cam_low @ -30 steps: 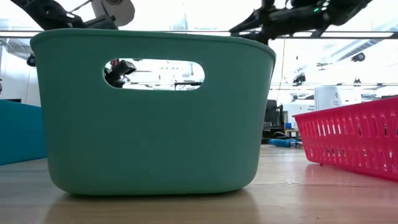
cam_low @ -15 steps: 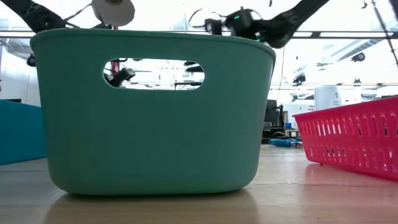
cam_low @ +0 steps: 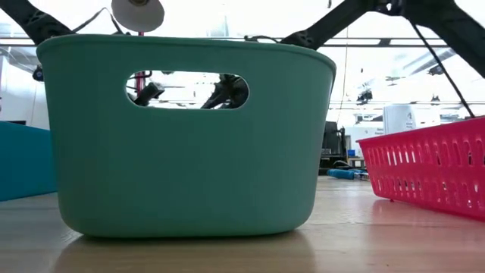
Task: Pick & Place School Supplies
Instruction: Adjust the middle crayon box
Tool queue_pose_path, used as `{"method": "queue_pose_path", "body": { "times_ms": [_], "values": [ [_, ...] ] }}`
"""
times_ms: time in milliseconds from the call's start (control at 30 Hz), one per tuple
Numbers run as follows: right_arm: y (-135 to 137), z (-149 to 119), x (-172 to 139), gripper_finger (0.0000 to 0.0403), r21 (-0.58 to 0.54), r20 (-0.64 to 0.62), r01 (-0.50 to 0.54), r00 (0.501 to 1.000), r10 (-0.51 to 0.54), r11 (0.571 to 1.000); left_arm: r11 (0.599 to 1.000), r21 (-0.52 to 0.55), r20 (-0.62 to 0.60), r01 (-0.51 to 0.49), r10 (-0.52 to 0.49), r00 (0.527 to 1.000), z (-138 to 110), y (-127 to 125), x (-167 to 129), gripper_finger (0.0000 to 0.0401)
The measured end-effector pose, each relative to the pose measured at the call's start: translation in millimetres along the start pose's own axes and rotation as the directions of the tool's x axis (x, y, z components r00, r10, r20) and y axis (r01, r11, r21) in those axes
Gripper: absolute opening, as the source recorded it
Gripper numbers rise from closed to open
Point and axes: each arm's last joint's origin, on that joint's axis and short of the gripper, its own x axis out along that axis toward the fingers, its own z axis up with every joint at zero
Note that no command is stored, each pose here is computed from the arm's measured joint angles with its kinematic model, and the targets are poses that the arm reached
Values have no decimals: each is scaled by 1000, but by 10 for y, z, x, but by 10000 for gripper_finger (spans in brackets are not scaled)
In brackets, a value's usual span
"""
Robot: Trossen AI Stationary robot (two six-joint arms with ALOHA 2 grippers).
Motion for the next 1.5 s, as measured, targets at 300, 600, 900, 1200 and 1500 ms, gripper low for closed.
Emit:
{"method": "queue_pose_path", "body": {
  "times_ms": [300,600,900,1200,1500],
  "values": [
    [207,87,-54,68,-314,60,-22,997,43,949,1000,15,6,-5,5,1000,2,3,2,168],
    [398,-57,-546,68,-452,231,60,971,52,890,998,46,34,39,-41,999,32,-42,26,168],
    [191,-694,-941,68,-499,394,43,901,182,865,913,382,112,143,-199,974,125,-185,221,168],
    [-45,-990,-1016,68,-336,470,154,882,24,929,799,600,24,44,-73,997,94,-101,521,167],
    [-39,-968,-999,68,-330,468,151,883,23,932,463,886,-42,20,38,998,179,-273,705,168]
  ]
}}
